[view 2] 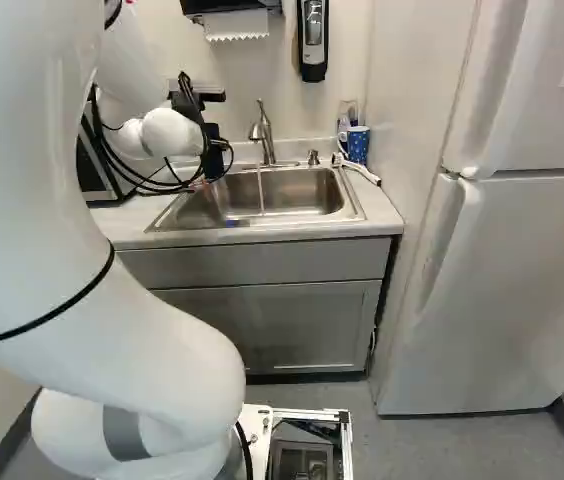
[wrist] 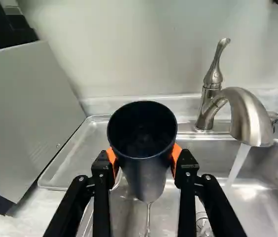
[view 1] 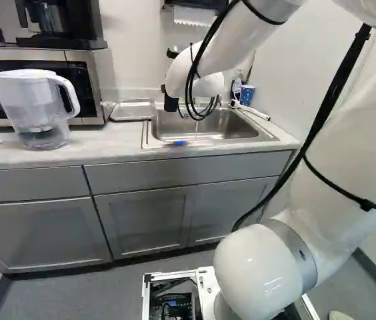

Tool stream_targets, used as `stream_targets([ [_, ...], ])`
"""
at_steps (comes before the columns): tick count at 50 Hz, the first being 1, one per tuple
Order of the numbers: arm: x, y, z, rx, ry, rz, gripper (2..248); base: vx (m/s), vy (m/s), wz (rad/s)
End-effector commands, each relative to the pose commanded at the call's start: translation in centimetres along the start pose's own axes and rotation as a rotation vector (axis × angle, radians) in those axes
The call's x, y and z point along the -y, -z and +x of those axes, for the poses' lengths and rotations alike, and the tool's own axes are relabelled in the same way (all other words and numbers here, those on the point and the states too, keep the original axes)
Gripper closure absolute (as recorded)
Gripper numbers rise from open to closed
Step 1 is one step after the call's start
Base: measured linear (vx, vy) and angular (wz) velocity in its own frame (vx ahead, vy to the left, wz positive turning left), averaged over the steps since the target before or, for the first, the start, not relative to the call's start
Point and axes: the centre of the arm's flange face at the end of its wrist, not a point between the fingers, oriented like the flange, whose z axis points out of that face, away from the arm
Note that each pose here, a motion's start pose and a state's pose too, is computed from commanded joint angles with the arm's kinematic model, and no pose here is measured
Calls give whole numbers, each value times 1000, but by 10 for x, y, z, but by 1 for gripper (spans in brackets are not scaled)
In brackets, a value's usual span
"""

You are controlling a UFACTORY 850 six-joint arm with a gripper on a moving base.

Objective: Rinse the cup and place it in the tray

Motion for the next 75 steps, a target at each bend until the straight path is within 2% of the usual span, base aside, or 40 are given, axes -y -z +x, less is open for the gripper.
stream_targets([
  [12,8,3,9,4,17,16,128,0,0,0],
  [39,11,16,30,12,51,24,128,0,0,0],
  [45,11,16,29,19,50,23,128,0,0,0],
  [54,11,16,29,19,-15,23,128,0,0,0],
  [75,11,16,29,22,-232,20,128,0,0,0],
])
